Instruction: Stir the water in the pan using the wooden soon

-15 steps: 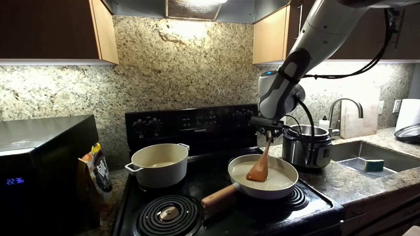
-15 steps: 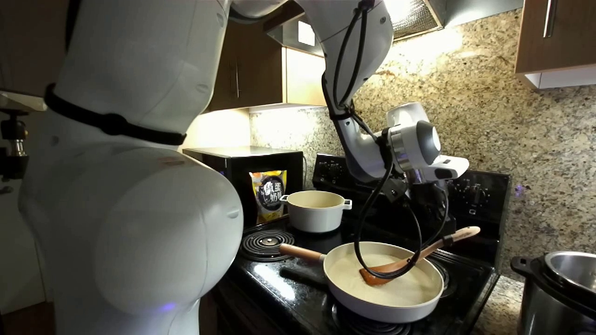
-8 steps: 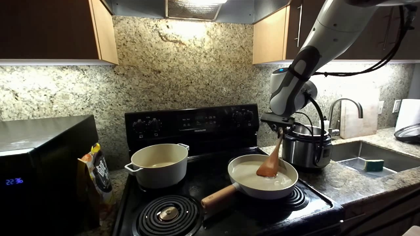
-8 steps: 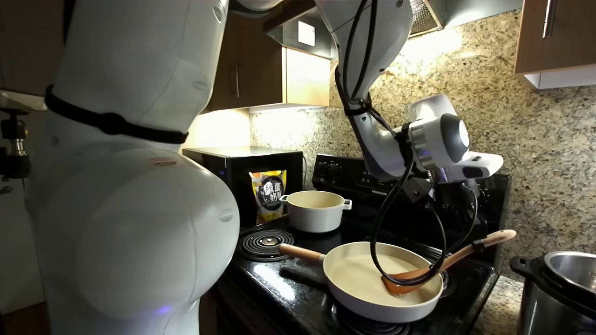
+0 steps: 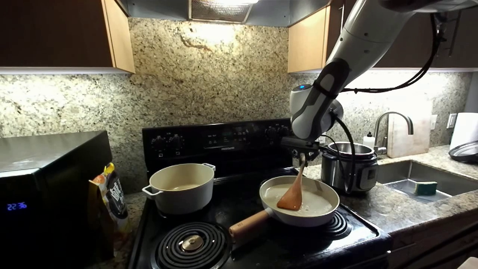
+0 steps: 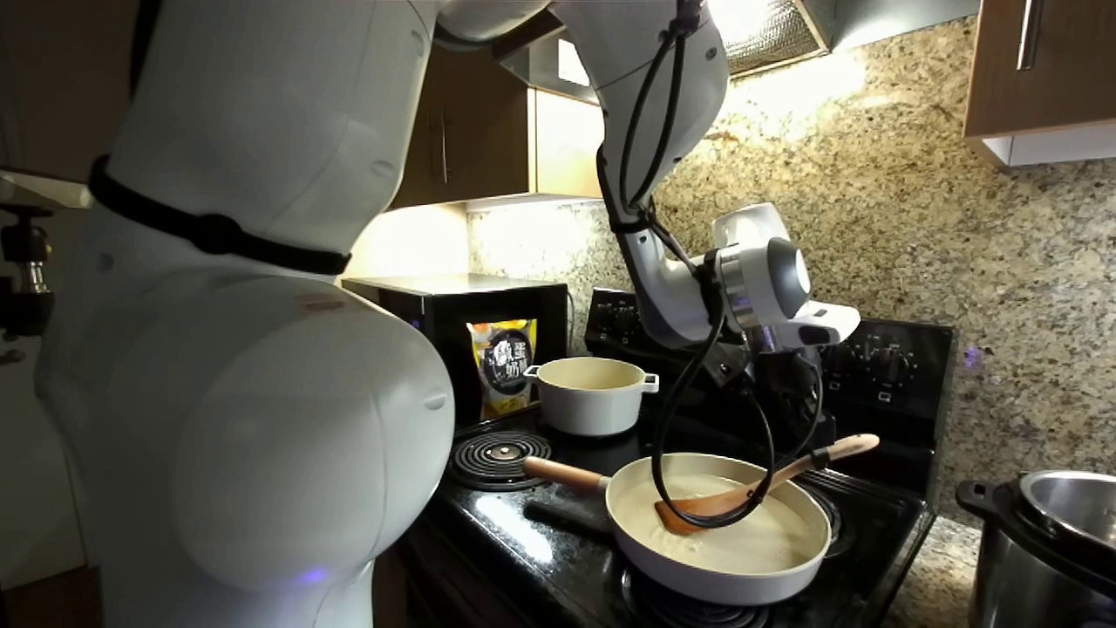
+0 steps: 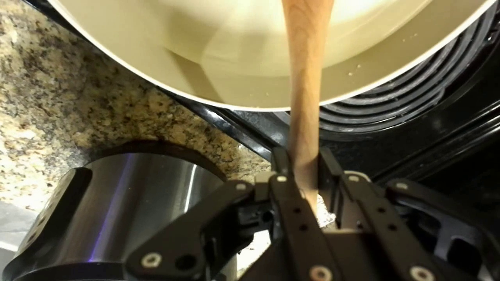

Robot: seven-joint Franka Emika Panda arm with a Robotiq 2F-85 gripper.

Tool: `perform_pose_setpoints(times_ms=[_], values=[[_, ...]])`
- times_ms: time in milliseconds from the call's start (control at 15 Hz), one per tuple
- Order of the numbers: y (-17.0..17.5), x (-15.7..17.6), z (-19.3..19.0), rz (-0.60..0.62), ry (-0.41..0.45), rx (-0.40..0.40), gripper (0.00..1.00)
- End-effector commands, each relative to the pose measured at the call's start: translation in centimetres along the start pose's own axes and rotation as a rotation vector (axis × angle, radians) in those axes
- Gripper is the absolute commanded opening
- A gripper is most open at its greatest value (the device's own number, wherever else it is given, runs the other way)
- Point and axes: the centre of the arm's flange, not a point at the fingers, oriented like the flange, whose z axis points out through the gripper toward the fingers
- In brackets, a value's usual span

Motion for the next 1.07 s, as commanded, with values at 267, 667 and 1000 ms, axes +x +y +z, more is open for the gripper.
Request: perform_pose_setpoints(times_ms=[267,667,1000], values=[[5.1,4.7,-1.2,0.116,0.031,-0.013,0.05],[0.6,0.8,-0.5,-0.003,0.065,-0.022,0.05],[3.4,2.3,-1.7,0.069,0.100,-0.013,0.05]])
